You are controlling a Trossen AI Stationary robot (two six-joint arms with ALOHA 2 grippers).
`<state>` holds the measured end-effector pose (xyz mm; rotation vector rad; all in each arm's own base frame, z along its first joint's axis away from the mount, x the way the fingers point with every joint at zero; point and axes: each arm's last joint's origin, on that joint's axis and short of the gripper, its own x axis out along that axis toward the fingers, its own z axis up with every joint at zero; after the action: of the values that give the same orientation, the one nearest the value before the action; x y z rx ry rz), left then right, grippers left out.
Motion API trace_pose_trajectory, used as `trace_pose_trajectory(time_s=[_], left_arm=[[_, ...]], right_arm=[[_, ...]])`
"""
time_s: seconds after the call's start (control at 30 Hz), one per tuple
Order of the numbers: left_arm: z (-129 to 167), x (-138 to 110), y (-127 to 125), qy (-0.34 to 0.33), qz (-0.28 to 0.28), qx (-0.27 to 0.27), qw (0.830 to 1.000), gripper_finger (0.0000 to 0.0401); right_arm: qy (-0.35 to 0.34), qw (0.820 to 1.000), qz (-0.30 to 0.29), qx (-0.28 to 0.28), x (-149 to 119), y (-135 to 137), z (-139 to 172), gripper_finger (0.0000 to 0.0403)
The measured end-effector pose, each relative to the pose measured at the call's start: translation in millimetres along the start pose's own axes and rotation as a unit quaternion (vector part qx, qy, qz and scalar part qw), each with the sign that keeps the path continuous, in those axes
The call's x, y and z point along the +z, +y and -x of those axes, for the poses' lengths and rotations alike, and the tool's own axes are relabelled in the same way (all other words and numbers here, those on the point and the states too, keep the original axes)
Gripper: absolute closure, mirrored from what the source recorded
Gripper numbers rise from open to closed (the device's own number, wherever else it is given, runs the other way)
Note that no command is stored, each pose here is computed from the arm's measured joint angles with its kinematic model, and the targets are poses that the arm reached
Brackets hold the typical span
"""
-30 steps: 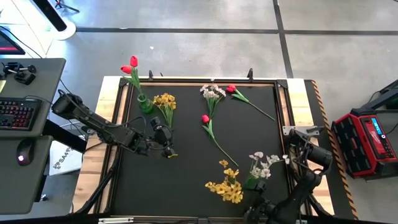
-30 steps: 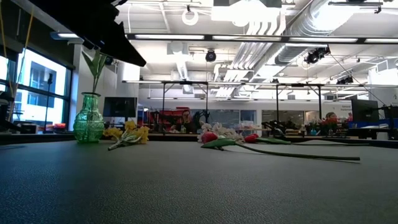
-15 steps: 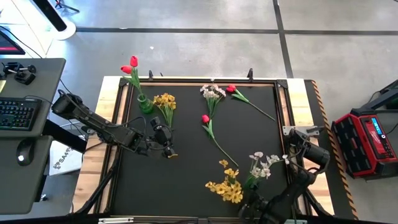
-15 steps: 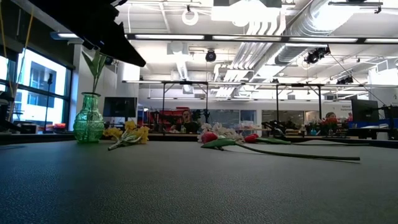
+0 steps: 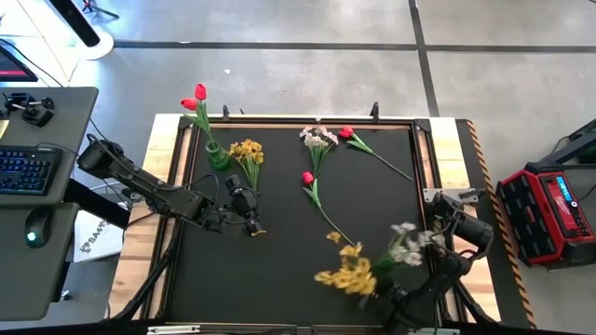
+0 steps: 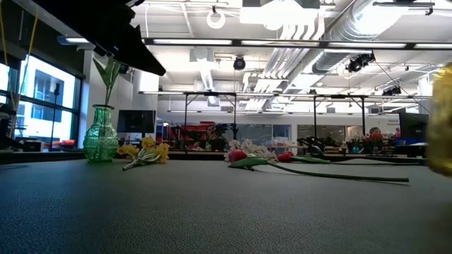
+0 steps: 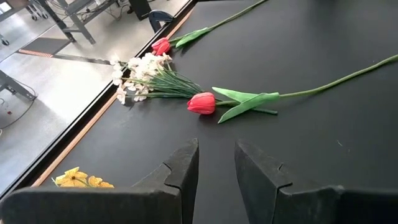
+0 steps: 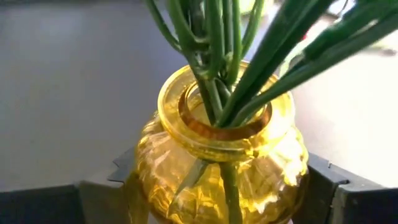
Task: Sort flowers into vase by color
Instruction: Move the yellow vase to the middle right of the table
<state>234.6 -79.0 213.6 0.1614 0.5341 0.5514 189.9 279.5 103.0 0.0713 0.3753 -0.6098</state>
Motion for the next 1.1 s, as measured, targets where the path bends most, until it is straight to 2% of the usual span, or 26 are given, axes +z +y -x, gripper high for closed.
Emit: trace_pose_trajectory(time_s=[0.3,0.5,0.8,1.1], left_arm=[[0.0,0.1,-0.1,0.0,0.0,-0.001,1.0,0.0311],[0.0,0.0,-0.4,0.002,0.001,-0.006,1.0,0.0311],[0.0,0.0,-0.5,0.002,0.005,-0.008,1.0,0.0311],[0.0,0.0,-0.6,0.003,0.005,-0.009,1.0,0.0311]], right_arm=[[-0.054,0.995,-0.074,-0.026,1.1,-56.7,-16.8,0.0154],[-0.04,0.996,-0.068,-0.045,10.6,-73.6,-33.6,0.0154],[0.035,0.996,-0.037,-0.067,19.9,-89.9,-68.2,0.0154],[0.053,0.996,-0.034,-0.069,35.5,-113.0,-103.6,0.0153]])
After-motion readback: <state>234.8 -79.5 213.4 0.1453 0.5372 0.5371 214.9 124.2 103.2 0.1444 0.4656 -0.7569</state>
